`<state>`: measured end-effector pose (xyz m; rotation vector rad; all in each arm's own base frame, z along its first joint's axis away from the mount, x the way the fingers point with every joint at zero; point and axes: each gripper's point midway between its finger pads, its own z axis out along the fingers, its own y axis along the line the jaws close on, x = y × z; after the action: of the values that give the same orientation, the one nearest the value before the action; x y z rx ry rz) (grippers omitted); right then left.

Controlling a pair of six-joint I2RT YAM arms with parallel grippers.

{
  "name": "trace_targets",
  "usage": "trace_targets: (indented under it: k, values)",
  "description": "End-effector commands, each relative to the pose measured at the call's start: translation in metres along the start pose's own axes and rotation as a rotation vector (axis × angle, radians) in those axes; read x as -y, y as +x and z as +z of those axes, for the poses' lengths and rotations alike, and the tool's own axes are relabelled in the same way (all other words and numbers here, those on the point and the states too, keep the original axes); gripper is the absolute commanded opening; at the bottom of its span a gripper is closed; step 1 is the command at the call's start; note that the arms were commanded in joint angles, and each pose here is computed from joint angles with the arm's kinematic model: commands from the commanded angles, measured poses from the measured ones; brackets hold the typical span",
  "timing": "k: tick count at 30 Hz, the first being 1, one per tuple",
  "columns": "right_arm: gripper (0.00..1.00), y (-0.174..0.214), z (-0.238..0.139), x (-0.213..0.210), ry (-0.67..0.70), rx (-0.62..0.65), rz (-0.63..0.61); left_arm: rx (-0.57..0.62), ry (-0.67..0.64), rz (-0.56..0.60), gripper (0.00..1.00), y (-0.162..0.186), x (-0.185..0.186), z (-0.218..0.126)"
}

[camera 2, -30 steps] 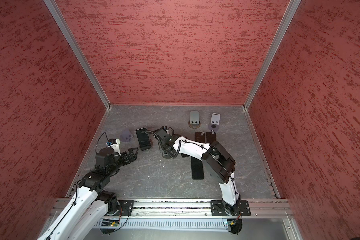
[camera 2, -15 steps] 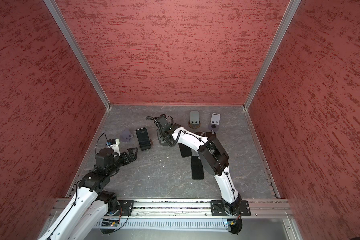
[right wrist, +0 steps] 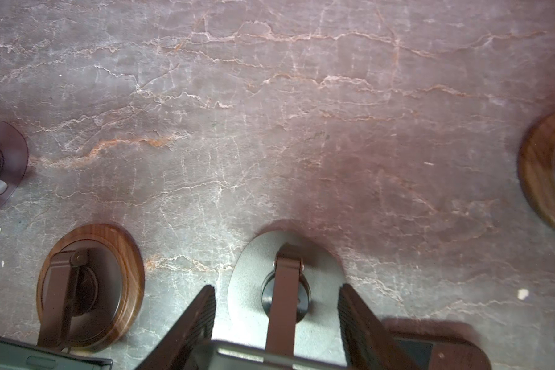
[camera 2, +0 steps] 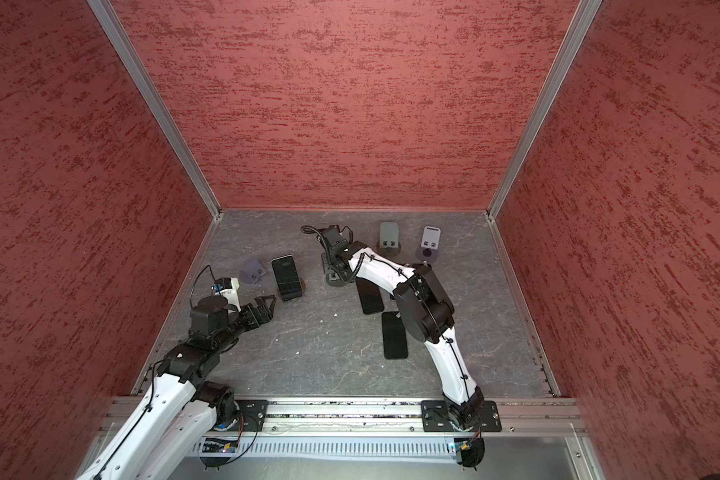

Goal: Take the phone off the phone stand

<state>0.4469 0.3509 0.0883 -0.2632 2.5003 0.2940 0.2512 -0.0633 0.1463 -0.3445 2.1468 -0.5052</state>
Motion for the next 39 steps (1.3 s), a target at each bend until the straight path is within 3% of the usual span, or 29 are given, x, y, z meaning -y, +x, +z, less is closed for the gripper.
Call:
trace_targets:
  k: [1,14,17,19,28,39]
  values:
    - [0.63,-0.01,-0.001,-0.008,-0.034,0.013,-0.009,0.002,-0.018,-0.005,1.0,0.001,-0.005,0.0]
    - [0.78,-0.023,-0.012,-0.01,-0.036,0.044,-0.032,-0.005,-0.045,-0.024,1.0,-0.001,-0.008,0.002]
    - [0.87,-0.033,-0.025,-0.009,-0.028,0.079,-0.036,-0.001,-0.064,-0.033,1.0,-0.003,-0.01,0.003]
    - [0.99,-0.04,-0.035,-0.008,-0.024,0.107,-0.035,-0.002,-0.074,-0.033,1.0,-0.004,-0.011,0.003]
    - [0.99,-0.05,-0.081,0.004,-0.038,0.24,0.002,-0.013,-0.149,-0.044,1.0,-0.008,-0.02,0.004]
    - [0.99,-0.021,-0.12,0.028,-0.045,0.294,0.066,0.003,-0.167,-0.033,1.0,-0.024,-0.008,0.003]
